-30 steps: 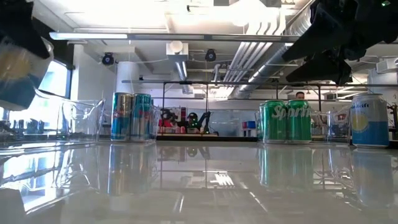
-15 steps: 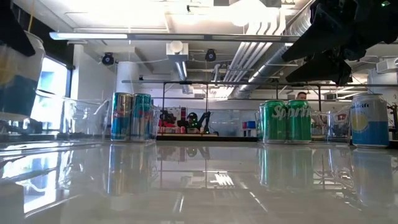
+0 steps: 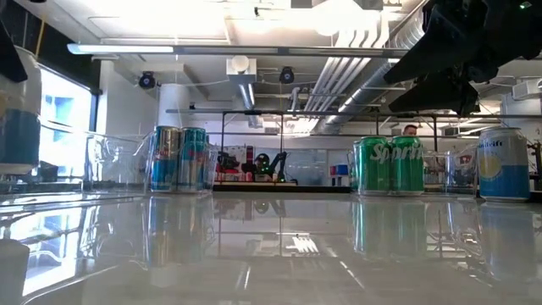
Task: Sort soda cans
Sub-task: Put the bottom center blue-white soda can into the middle bottom transparent bin, then put the top blue-white soda can into the middle left transparent bin
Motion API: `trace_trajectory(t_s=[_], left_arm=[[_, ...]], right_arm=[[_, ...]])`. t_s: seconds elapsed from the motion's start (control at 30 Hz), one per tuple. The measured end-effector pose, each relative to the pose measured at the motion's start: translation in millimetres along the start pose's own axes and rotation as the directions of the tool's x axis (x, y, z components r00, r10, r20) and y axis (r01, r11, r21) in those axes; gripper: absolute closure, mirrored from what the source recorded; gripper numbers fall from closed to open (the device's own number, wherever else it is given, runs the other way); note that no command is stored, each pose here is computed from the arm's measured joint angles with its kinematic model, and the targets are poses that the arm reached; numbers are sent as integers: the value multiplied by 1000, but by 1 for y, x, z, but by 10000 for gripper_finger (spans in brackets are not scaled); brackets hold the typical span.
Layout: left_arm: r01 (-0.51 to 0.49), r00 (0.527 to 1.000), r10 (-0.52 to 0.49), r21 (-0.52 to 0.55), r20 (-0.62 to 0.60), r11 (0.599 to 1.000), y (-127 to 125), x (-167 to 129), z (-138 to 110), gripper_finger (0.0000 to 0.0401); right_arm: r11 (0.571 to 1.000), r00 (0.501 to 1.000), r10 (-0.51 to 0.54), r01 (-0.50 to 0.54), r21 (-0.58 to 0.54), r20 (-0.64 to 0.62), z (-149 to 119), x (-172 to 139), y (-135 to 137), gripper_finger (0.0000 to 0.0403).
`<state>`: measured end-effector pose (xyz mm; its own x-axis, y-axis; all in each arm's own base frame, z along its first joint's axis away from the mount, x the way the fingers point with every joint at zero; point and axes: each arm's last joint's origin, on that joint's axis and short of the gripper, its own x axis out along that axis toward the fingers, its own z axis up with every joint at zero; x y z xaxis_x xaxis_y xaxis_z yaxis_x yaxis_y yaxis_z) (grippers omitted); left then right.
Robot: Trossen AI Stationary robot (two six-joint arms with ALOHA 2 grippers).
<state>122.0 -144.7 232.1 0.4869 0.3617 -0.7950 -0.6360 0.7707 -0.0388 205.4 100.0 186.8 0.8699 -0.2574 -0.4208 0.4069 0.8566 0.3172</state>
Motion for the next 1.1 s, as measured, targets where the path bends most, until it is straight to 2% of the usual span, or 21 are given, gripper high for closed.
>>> trace_trajectory(t_s=[0.33, 0.57, 0.7, 1.1], left_arm=[[-11, 999, 11, -9, -48, 1000, 1, 2, -2, 80], [-69, 997, 69, -3, -35, 998, 10, 14, -8, 80], [-34, 999, 33, -29, -33, 999, 9, 13, -6, 79], [-24, 994, 19, -53, -103, 998, 17, 4, 0, 55]], right_arm=[[1000, 1000, 0, 0, 0, 0, 0, 0, 0, 132], [1000, 1000, 0, 0, -4, 0, 0, 0, 0, 132], [1000, 1000, 0, 0, -5, 0, 0, 0, 0, 132], [1000, 1000, 0, 0, -6, 0, 0, 0, 0, 132]])
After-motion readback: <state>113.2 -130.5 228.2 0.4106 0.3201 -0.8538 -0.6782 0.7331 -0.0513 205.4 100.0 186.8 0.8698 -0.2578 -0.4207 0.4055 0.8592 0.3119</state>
